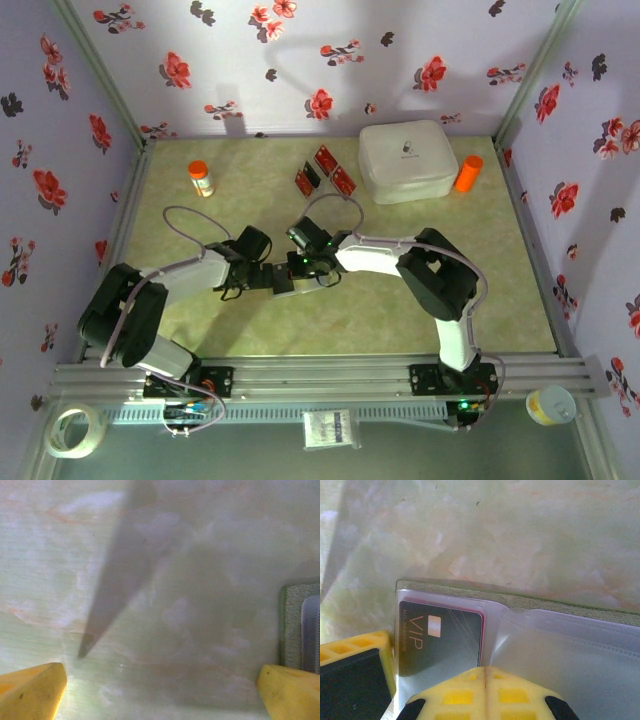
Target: Put the credit cards into the card holder
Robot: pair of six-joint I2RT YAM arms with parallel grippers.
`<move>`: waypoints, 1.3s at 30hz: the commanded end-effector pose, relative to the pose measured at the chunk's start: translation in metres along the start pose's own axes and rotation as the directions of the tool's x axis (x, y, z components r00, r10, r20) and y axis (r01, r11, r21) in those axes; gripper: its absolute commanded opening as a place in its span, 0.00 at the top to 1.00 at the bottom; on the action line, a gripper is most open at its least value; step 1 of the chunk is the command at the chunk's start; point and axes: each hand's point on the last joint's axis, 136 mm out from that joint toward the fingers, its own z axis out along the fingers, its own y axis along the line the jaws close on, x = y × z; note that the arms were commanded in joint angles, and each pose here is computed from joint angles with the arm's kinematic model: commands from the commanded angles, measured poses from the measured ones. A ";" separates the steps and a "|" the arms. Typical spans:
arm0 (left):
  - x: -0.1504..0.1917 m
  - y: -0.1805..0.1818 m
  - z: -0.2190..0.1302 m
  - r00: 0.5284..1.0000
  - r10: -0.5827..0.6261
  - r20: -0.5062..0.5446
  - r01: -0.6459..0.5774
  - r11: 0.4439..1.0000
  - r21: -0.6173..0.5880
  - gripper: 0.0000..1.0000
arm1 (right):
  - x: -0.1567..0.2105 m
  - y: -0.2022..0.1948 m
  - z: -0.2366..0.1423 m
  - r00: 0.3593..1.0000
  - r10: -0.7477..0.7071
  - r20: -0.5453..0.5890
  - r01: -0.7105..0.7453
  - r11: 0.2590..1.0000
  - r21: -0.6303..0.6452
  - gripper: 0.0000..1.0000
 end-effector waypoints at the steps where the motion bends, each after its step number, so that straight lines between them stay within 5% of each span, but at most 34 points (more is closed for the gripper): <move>1: -0.010 -0.003 -0.010 0.999 -0.015 0.030 0.014 0.999 0.032 0.00 | -0.003 0.001 -0.025 0.999 -0.037 0.035 0.035 0.999 0.032 1.00; 39: 0.001 0.008 0.010 1.000 -0.017 -0.024 0.017 1.000 -0.011 0.00 | 0.016 0.010 0.005 1.000 0.010 -0.013 -0.010 0.999 -0.049 1.00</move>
